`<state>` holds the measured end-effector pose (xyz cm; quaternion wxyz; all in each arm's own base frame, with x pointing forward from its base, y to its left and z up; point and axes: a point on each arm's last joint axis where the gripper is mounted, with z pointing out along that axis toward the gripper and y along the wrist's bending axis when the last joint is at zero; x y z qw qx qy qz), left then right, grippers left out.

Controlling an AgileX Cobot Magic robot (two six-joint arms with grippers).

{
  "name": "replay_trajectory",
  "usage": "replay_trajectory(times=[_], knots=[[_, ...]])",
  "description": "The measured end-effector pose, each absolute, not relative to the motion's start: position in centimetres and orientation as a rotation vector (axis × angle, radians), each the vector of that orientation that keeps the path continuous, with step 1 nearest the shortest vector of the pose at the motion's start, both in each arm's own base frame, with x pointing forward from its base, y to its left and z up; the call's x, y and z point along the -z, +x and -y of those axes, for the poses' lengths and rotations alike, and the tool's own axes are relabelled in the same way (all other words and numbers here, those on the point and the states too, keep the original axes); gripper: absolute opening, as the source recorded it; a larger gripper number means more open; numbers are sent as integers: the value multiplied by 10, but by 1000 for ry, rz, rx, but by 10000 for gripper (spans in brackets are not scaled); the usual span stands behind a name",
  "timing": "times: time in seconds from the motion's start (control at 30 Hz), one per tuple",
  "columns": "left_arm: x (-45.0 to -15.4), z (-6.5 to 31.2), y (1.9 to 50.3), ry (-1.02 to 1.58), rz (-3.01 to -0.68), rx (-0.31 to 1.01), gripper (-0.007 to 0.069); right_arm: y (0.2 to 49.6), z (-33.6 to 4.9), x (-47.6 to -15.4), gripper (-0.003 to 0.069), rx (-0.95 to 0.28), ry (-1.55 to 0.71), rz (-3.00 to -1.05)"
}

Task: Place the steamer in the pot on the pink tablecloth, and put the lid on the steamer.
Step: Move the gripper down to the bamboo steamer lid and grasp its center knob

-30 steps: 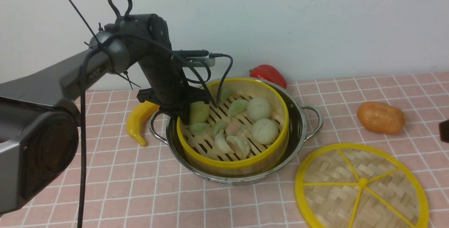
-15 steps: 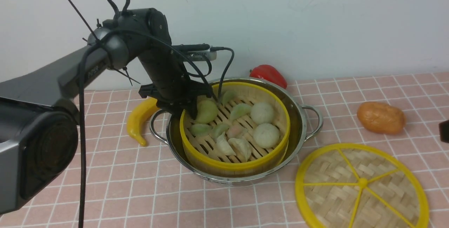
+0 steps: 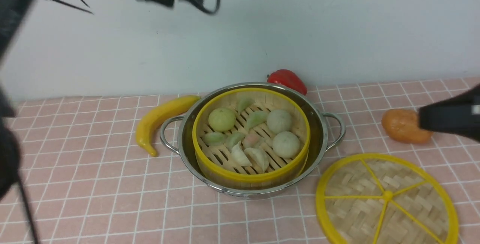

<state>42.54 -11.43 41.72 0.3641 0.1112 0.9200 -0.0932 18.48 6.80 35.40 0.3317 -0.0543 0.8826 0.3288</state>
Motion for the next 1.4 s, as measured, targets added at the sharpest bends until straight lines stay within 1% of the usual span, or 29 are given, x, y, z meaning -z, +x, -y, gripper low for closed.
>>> replay_trajectory(times=[0.03, 0.1, 0.13, 0.17, 0.23, 0.27, 0.33, 0.4, 0.5, 0.53, 0.63, 0.77, 0.8, 0.87, 0.9, 0.97, 1.0, 1.07, 1.13, 1.3, 1.4], knots=[[-448, 109, 404, 290, -2294, 243, 379, 190, -78, -349, 240, -894, -187, -2320], [-474, 104, 383, 300, -2227, 241, 354, 196, -94, -340, 240, -917, -255, -2357], [-496, 99, 363, 304, -2170, 241, 330, 199, -102, -334, 240, -910, -298, -2380], [-510, 95, 349, 307, -2131, 240, 312, 202, -111, -327, 240, -890, -339, -2408], [-551, 83, 301, 319, -2004, 234, 242, 209, -126, -310, 240, -806, -384, -2480], [-554, 82, 298, 318, -1995, 234, 236, 209, -128, -307, 240, -798, -393, -2494], [-575, 75, 266, 334, -1916, 221, 182, 216, -133, -295, 240, -702, -395, -2554], [-601, 62, 218, 354, -1808, 196, 109, 229, -136, -282, 240, -496, -397, -2625], [-615, 47, 163, 351, -1730, 162, 15, 248, -132, -274, 240, -282, -329, -2671], [-613, 43, 150, 349, -1735, 152, -9, 253, -131, -273, 240, -225, -318, -2674], [-598, 33, 119, 356, -1759, 110, -23, 262, -127, -265, 240, -103, -314, -2688], [-568, 26, 100, 371, -1838, 77, -23, 268, -127, -251, 240, -24, -328, -2734], [-548, 22, 89, 371, -1892, 50, -23, 271, -127, -244, 240, 3, -336, -2755], [-511, 21, 85, 390, -1937, 58, -23, 275, -128, -233, 240, 27, -342, -2786], [-499, 20, 80, 391, -1941, 58, -23, 277, -128, -229, 240, 36, -338, -2801], [-481, 20, 79, 392, -1939, 68, -23, 280, -126, -225, 240, 42, -327, -2812], [-457, 20, 73, 387, -1915, 89, -23, 285, -121, -218, 240, 53, -303, -2830], [-435, 21, 70, 386, -1920, 117, -23, 289, -117, -213, 240, 57, -274, -2844], [-406, 24, 66, 375, -1906, 185, -23, 293, -113, -209, 240, 43, -248, -2861], [-377, 29, 65, 345, -1902, 281, -23, 293, -116, -207, 240, -33, -265, -2862], [-366, 32, 67, 343, -1928, 318, -22, 293, -119, -204, 240, -63, -264, -2879]])
